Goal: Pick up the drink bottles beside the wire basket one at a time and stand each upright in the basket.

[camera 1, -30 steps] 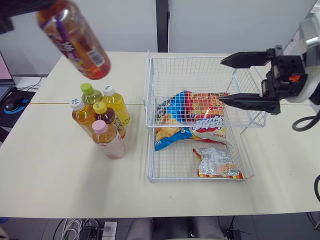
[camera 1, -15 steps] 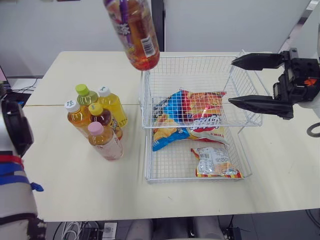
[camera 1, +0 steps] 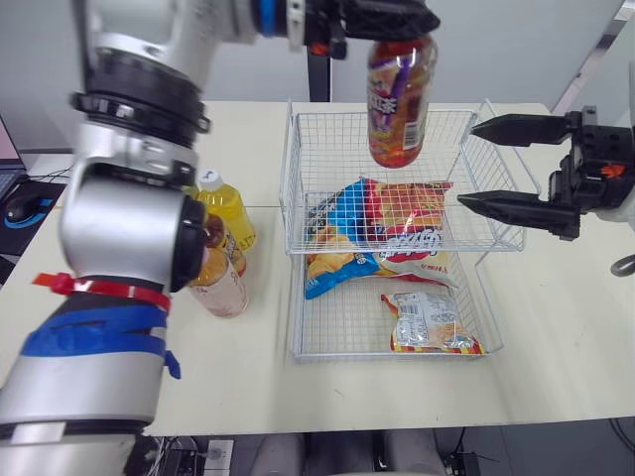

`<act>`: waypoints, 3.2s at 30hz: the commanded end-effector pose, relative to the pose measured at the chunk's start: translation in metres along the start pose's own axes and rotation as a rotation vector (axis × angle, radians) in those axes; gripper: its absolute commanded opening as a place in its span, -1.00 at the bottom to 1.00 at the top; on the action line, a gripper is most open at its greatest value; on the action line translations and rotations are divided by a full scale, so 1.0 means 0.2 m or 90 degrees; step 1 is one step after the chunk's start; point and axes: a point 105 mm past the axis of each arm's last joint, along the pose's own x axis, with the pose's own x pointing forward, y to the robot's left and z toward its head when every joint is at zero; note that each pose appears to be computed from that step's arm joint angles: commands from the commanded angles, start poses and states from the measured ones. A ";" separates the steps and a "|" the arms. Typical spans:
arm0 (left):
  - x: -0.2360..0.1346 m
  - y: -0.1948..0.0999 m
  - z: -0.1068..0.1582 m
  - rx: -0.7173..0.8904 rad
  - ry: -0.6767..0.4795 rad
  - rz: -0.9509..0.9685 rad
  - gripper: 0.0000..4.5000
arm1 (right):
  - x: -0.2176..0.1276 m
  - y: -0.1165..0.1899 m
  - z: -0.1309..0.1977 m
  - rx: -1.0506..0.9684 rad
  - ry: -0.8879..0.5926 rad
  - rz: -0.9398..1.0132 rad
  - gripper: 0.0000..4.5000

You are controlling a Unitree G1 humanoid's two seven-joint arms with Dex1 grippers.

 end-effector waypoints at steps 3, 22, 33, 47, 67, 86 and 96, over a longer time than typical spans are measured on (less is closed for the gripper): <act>0.11 0.02 0.08 0.038 -0.052 0.027 -0.39 | -0.10 -0.05 0.04 -0.037 0.019 -0.075 1.00; 0.31 0.01 0.01 -0.014 -0.033 0.031 -0.39 | -0.19 -0.06 0.06 -0.043 0.019 -0.154 1.00; 0.29 0.01 0.02 0.011 -0.024 0.027 0.98 | -0.23 -0.10 0.05 -0.053 0.032 -0.183 1.00; 0.07 0.06 0.20 0.026 -0.075 0.058 0.98 | -0.23 -0.10 0.05 -0.056 0.041 -0.184 1.00; -0.65 -0.14 0.19 0.042 -0.074 0.173 0.98 | -0.13 0.02 0.11 -0.075 0.001 -0.063 1.00; -1.58 -0.38 -0.25 -0.022 0.040 0.636 0.98 | 0.24 0.14 0.10 -0.028 -0.091 0.174 1.00; -1.76 -0.61 -0.68 -0.146 0.087 0.707 0.98 | 0.37 0.12 0.08 -0.044 -0.049 0.155 1.00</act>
